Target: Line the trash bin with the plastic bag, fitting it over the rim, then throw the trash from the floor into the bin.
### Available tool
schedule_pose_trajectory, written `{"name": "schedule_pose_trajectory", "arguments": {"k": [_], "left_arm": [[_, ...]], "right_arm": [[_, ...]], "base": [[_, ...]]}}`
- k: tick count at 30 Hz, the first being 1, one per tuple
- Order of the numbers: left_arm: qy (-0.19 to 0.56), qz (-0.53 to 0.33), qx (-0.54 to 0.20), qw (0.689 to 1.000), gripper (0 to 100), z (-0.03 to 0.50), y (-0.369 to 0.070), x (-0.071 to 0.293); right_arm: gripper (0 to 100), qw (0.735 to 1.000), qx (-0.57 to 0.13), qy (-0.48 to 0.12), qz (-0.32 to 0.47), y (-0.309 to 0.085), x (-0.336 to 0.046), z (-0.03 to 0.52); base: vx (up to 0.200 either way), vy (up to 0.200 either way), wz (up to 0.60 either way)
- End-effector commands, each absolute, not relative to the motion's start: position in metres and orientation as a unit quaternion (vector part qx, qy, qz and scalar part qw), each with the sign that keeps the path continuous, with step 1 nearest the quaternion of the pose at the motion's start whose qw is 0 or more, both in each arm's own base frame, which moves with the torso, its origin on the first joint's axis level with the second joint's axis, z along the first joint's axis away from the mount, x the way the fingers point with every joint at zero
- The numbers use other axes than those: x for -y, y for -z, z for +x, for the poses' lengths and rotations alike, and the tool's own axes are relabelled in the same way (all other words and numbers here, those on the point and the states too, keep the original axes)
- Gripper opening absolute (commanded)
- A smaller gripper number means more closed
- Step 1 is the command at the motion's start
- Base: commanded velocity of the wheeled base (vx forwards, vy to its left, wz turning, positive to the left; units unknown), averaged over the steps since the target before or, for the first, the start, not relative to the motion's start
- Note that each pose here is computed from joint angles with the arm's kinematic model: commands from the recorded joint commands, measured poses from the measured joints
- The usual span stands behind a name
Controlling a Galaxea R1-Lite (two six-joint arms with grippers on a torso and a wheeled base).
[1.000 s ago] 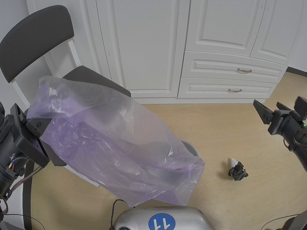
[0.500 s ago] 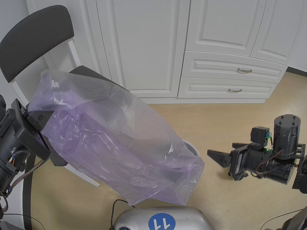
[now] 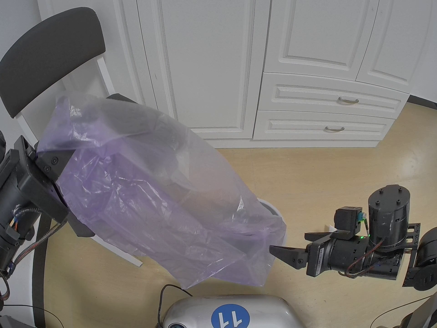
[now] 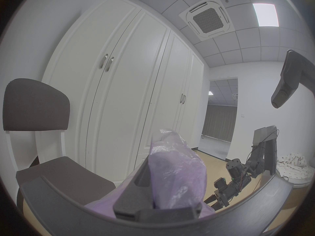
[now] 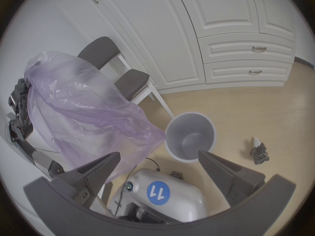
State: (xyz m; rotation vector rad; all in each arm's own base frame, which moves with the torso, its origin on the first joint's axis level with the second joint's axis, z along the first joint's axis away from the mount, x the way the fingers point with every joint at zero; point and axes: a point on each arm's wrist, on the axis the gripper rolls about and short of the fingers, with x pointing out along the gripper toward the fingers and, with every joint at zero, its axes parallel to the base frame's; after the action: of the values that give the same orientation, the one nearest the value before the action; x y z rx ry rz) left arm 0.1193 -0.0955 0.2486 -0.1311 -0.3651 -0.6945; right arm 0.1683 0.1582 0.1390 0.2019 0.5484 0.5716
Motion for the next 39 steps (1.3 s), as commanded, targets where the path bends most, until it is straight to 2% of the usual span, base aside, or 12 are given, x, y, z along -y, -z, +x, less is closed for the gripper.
{"name": "schedule_pose_trajectory", "arguments": {"k": [1,13,28,37,38,39], "left_arm": [[0.339,-0.065,0.180,0.921,0,0.118,-0.249,0.095],[0.383,-0.078,0.187,0.901,0,0.103,-0.252,0.101],[0.386,-0.079,0.185,0.900,0,0.103,-0.251,0.102],[0.386,-0.078,0.185,0.901,0,0.103,-0.251,0.102],[0.386,-0.078,0.185,0.901,0,0.103,-0.251,0.102],[0.386,-0.078,0.185,0.901,0,0.103,-0.251,0.102]], "right_arm": [[100,0.910,-0.270,-0.284,0.136,-0.122,-0.175,0.180],[100,0.906,-0.242,-0.308,0.159,-0.107,-0.180,0.185],[100,0.907,-0.193,-0.318,0.199,-0.114,-0.184,0.190],[100,0.908,-0.196,-0.317,0.192,-0.108,-0.184,0.188],[0,0.908,-0.194,-0.317,0.192,-0.109,-0.183,0.188],[0,0.908,-0.192,-0.318,0.193,-0.110,-0.183,0.188]], "base": [[0.000,0.000,0.00],[0.000,0.000,0.00],[0.000,0.000,0.00],[0.000,0.000,0.00],[0.000,0.000,0.00],[0.000,0.000,0.00]]}}
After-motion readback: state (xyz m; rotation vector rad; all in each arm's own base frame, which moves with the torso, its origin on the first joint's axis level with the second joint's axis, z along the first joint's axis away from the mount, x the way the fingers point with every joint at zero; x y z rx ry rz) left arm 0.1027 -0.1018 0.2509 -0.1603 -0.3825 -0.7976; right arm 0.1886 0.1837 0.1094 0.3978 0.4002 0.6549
